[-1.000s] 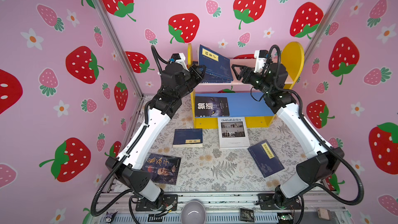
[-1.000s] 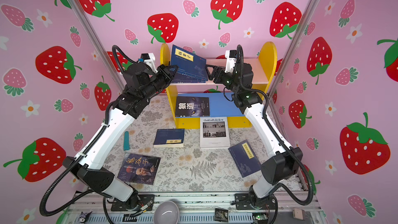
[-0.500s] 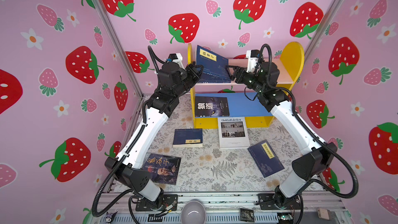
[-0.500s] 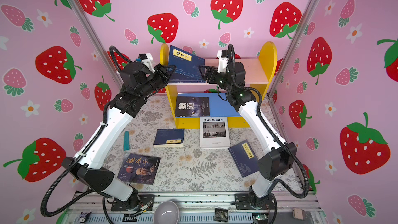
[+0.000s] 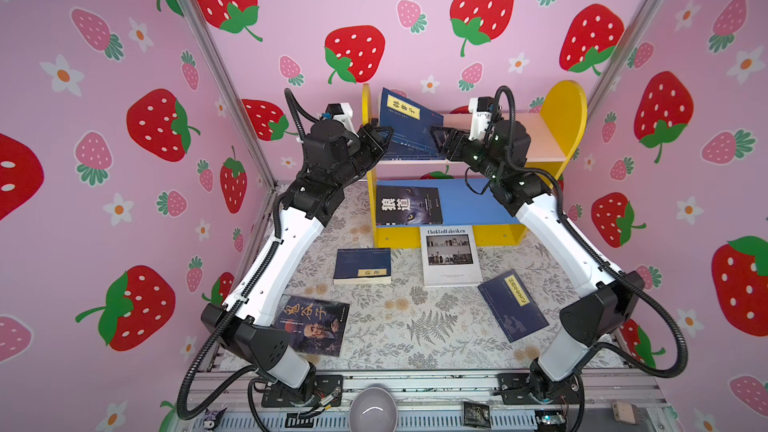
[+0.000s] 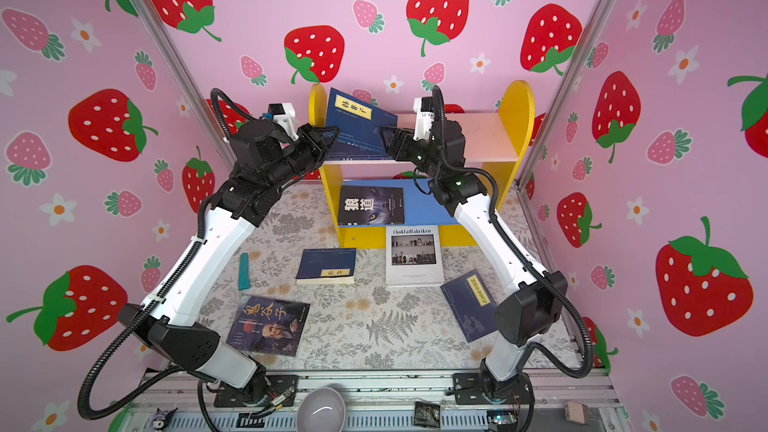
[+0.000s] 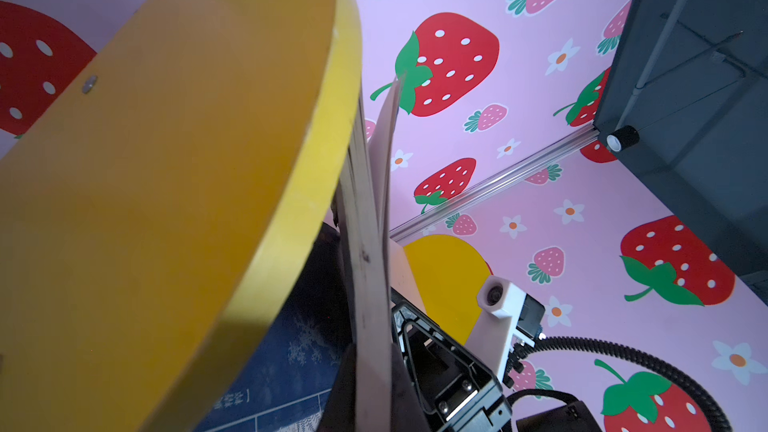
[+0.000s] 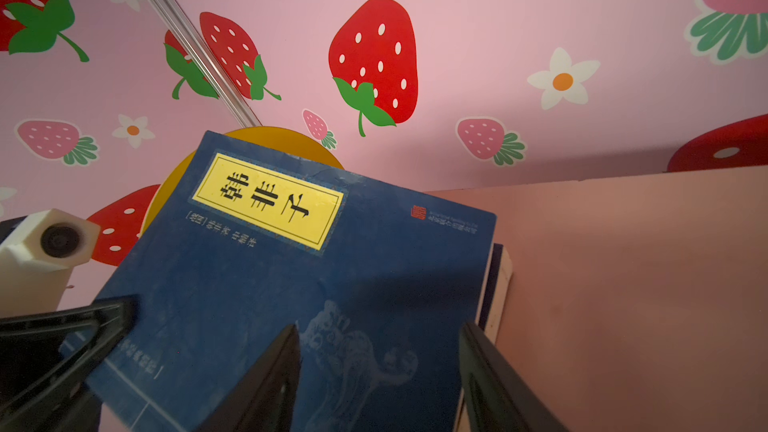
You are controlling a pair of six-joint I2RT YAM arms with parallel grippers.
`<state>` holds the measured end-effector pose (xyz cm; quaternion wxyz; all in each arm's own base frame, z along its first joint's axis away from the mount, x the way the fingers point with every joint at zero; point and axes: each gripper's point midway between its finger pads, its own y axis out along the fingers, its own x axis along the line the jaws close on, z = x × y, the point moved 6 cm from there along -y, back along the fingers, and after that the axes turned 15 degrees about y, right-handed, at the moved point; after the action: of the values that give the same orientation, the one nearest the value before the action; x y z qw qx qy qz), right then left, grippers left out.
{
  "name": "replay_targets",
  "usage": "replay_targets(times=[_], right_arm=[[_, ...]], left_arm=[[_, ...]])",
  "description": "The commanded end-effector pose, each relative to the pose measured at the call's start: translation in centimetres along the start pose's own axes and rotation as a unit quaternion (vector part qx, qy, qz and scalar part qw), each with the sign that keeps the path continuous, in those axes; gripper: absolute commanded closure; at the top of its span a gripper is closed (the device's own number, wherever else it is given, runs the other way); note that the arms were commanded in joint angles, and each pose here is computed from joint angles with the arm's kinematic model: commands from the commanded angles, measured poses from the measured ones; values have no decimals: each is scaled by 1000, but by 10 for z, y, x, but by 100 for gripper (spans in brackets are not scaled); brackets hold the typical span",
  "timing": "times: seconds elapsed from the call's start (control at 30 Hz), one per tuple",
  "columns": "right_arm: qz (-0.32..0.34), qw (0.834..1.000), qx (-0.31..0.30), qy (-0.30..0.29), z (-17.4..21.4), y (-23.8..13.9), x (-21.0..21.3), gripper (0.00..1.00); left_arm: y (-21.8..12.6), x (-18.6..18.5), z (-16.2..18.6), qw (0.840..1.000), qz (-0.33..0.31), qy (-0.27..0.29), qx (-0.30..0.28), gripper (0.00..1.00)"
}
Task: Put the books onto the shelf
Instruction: 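Lower the navy book onto the first navy book on the upper shelf, then push the navy book flat and deeper onto the stack with both grippers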
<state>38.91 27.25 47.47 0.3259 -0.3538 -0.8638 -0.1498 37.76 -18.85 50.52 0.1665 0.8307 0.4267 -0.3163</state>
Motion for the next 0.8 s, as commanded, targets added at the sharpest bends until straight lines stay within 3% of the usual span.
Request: replay_targets(times=[0.0, 0.53, 0.63, 0.77], right_arm=[[7, 1000, -8, -8, -3, -9, 6, 37], [69, 997, 0, -29, 17, 2, -9, 38], [87, 995, 6, -40, 23, 5, -12, 39], [113, 992, 9, -49, 30, 4, -17, 40]], left_arm=[[-17, -17, -16, 999, 30, 3, -28, 100], [-13, -10, -9, 1000, 24, 2, -13, 100], [-13, -7, -7, 1000, 19, 1, -9, 92], [-15, -5, -5, 1000, 9, 7, -9, 68]])
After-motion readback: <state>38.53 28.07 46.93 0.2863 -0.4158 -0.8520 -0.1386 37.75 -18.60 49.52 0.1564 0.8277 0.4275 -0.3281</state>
